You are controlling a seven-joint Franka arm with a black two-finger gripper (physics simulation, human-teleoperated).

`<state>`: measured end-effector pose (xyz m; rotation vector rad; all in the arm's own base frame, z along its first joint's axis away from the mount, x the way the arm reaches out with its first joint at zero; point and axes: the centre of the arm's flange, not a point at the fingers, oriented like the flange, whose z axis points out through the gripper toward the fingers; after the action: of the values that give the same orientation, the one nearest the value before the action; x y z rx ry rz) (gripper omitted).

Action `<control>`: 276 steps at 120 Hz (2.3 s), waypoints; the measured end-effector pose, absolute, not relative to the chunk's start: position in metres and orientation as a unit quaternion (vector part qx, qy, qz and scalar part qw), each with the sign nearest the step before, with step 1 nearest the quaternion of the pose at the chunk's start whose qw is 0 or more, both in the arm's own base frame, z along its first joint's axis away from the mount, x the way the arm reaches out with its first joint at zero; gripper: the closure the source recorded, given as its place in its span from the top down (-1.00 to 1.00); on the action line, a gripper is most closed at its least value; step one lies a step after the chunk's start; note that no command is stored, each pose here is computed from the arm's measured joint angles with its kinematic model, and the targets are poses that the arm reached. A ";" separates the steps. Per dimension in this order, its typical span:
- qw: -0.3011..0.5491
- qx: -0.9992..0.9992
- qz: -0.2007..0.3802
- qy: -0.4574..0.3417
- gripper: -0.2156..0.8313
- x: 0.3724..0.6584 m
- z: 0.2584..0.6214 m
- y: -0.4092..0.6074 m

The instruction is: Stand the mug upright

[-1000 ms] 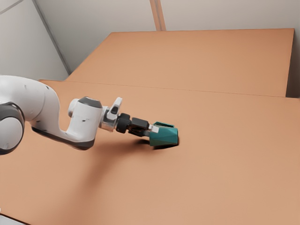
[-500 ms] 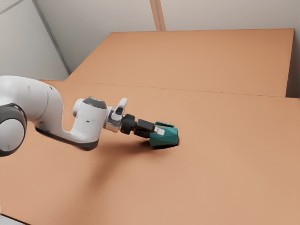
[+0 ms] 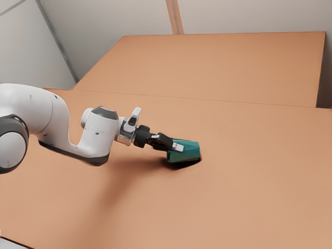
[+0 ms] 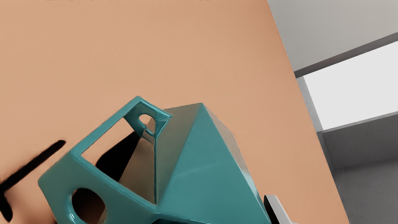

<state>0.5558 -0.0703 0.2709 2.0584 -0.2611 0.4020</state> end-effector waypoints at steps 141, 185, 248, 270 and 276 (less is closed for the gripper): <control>0.133 0.928 0.060 -0.344 -0.91 0.537 0.417 -0.015; 0.050 0.945 0.010 -0.323 -0.91 0.490 0.424 -0.018; -0.034 0.963 -0.001 -0.268 -0.91 0.461 0.392 -0.029; -0.039 0.969 0.001 -0.242 -0.91 0.464 0.381 -0.030; -0.039 0.971 0.000 -0.236 -0.91 0.465 0.378 -0.031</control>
<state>0.4646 -0.0310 0.3779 3.1296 -0.7598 -0.0016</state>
